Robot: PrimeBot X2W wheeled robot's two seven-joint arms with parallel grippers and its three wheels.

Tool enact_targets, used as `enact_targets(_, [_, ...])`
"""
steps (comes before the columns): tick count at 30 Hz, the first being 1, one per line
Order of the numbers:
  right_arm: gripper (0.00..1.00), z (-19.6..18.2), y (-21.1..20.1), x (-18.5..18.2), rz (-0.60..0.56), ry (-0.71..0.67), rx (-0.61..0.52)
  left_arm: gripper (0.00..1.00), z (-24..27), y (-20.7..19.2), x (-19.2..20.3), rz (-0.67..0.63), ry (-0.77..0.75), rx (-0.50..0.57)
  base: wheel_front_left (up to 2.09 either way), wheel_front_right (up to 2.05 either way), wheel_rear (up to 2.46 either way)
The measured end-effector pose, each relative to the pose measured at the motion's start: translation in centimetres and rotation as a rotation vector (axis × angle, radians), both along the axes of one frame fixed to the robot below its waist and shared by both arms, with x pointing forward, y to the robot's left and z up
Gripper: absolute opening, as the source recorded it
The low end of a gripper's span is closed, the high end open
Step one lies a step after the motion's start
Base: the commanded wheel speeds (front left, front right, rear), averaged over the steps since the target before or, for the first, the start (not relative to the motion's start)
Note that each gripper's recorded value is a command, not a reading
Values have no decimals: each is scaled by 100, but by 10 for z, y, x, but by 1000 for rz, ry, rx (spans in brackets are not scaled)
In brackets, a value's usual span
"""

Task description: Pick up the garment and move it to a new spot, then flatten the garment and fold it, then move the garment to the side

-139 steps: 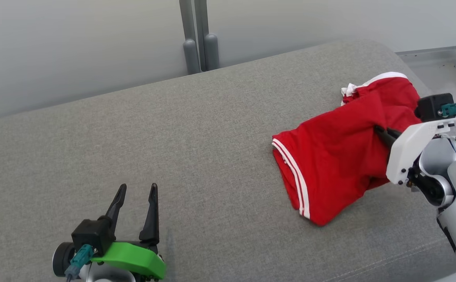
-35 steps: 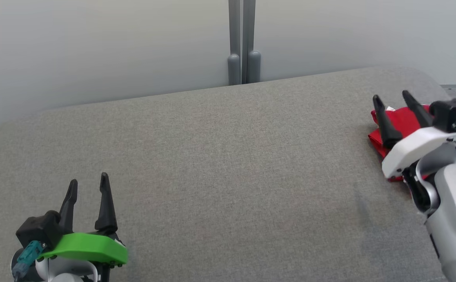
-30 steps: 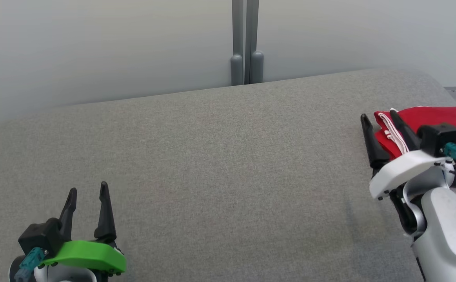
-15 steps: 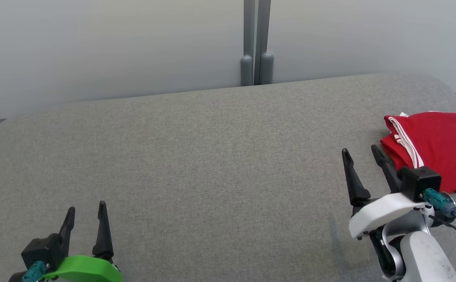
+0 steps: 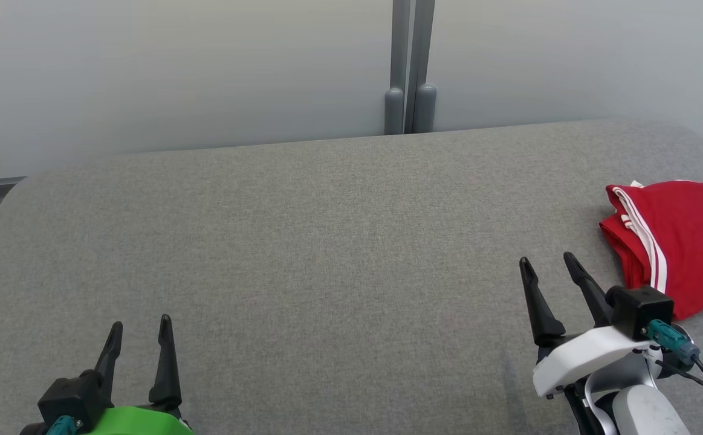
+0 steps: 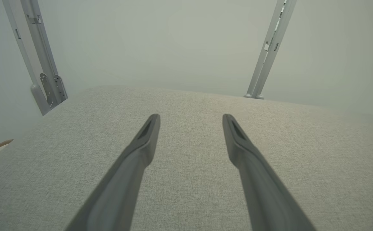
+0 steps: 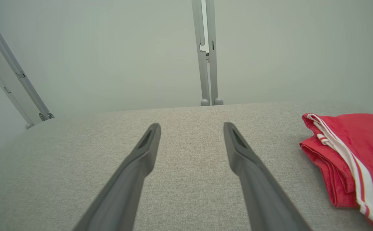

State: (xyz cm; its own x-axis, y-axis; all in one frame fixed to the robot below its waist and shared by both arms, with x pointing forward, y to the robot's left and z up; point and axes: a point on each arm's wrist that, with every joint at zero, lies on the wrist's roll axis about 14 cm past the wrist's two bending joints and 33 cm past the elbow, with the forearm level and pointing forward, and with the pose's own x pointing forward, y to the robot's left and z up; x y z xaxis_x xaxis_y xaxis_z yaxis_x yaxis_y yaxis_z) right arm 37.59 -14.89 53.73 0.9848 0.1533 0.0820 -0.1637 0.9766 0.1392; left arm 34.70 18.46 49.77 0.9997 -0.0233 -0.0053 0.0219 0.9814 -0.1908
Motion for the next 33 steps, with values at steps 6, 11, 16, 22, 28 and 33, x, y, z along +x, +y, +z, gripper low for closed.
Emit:
enact_targets(6, [100, 0, 3, 0, 10, 1, 7, 100, 5, -4, 0, -10, -20, -8, 0, 0, 0])
enact_targets(11, [100, 0, 3, -1, 10, 1, 8, 100, 6, -5, 0, -12, -26, -14, 0, 0, 0])
enact_targets(16, [100, -1, 5, -2, 15, 2, 7, 100, 6, -6, 0, -14, -27, -15, 0, 0, 0])
enact_targets(22, [100, -3, 6, -4, 17, 8, 7, 100, 5, -6, -1, -11, -24, -16, 0, 0, 0])
enact_targets(28, [100, -4, 7, -5, 21, 11, 8, 100, 1, -4, -2, -5, -15, -11, 0, 0, 0])
enact_targets(33, [0, -15, 8, -8, 23, 45, 16, 0, -9, -7, -5, -6, 18, -20, 0, 0, 0])
